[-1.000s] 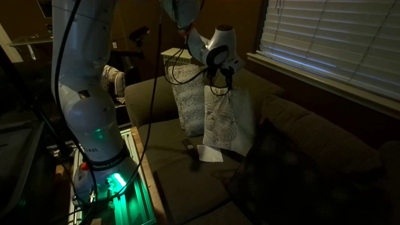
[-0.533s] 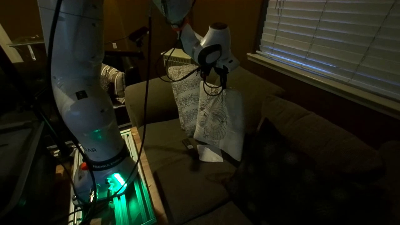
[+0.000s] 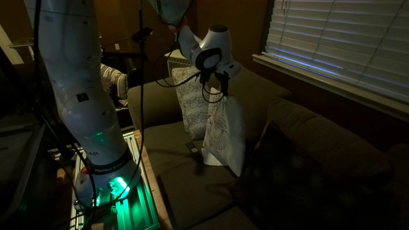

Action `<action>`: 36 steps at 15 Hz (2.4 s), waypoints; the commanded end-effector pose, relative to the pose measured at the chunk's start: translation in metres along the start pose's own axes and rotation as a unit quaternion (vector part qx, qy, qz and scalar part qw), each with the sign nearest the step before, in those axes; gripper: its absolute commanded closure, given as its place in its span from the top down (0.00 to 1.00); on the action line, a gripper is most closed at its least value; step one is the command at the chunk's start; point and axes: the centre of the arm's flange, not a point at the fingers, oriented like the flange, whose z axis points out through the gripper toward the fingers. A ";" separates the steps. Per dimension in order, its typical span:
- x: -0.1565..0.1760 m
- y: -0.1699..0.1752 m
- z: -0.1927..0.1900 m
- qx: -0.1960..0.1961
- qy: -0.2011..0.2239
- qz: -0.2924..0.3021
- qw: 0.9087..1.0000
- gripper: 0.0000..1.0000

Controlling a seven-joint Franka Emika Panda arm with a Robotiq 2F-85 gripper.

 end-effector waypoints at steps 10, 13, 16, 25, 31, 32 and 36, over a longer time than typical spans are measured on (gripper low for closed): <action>-0.020 0.066 -0.048 0.019 -0.031 -0.101 0.994 0.01; -0.018 0.090 -0.056 0.028 -0.046 -0.116 0.992 0.01; -0.019 0.105 -0.065 0.053 -0.059 -0.121 0.989 0.01; -0.030 0.133 -0.091 0.075 -0.082 -0.027 0.993 0.01; -0.020 0.178 -0.083 0.022 -0.087 -0.052 0.995 0.01; -0.017 0.183 -0.081 0.024 -0.090 -0.050 0.994 0.01; -0.019 0.178 -0.062 0.016 -0.095 -0.038 0.995 0.02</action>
